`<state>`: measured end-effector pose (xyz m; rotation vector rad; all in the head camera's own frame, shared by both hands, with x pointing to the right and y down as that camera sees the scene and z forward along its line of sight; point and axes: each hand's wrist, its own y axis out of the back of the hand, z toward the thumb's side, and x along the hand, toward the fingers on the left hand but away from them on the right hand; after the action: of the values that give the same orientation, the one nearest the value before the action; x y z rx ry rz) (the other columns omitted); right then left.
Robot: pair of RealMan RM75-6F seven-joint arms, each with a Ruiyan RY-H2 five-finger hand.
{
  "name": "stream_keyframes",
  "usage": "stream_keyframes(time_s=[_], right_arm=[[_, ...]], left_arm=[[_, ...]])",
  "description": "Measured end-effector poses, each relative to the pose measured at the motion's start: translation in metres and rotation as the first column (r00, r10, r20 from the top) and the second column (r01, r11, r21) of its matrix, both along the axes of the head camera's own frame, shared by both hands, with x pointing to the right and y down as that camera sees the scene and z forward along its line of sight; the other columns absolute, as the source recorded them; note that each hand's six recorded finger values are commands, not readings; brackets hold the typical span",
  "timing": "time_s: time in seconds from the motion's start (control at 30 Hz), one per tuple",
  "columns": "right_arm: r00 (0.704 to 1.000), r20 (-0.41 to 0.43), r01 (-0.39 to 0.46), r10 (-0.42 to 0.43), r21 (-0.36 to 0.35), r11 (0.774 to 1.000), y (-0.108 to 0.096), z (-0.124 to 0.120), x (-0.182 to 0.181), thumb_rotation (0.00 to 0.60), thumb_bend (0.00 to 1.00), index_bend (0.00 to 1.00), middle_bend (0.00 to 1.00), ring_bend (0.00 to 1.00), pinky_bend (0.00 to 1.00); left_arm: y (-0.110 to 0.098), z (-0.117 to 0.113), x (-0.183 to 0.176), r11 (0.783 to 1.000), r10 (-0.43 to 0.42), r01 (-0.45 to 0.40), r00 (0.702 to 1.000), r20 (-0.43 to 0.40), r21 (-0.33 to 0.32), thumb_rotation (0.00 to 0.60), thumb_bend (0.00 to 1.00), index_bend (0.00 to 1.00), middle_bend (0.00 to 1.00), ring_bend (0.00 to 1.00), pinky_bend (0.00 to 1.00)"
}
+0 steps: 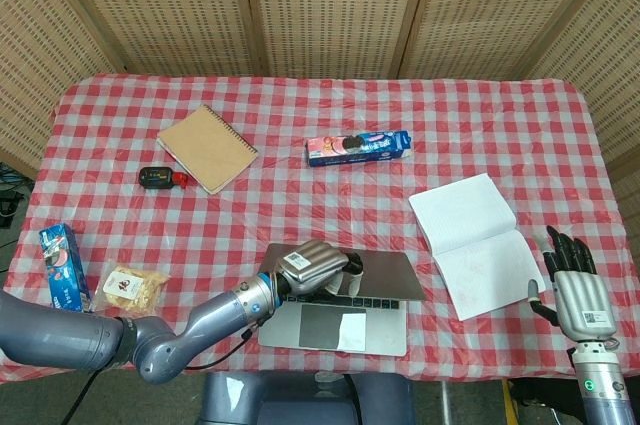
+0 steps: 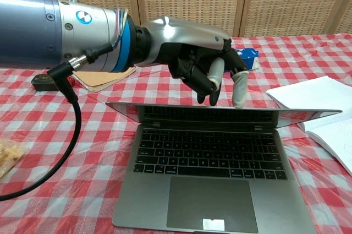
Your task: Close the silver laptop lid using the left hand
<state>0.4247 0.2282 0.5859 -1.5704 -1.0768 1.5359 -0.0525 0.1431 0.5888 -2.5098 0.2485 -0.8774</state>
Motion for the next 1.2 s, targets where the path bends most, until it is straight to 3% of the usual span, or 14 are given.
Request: stream_keyframes(time_s=[0.4, 1.2], right_arm=[[1.000, -0.005, -0.003, 0.003, -0.005, 1.000, 0.000, 0.000, 0.000, 0.600, 0.75, 0.00, 0.00, 0.00, 0.00], [1.000, -0.005, -0.010, 0.009, -0.017, 1.000, 0.001, 0.002, 0.001, 0.600, 0.75, 0.00, 0.00, 0.00, 0.00]], left_arm=[[0.010, 0.013, -0.008, 0.998, -0.003, 0.003, 1.000, 0.007, -0.055, 0.600, 1.00, 0.35, 0.29, 0.46, 0.45], [0.045, 0.040, -0.009, 0.990, 0.109, -0.102, 0.991, 0.074, -0.094, 0.600, 1.00, 0.37, 0.29, 0.46, 0.45]])
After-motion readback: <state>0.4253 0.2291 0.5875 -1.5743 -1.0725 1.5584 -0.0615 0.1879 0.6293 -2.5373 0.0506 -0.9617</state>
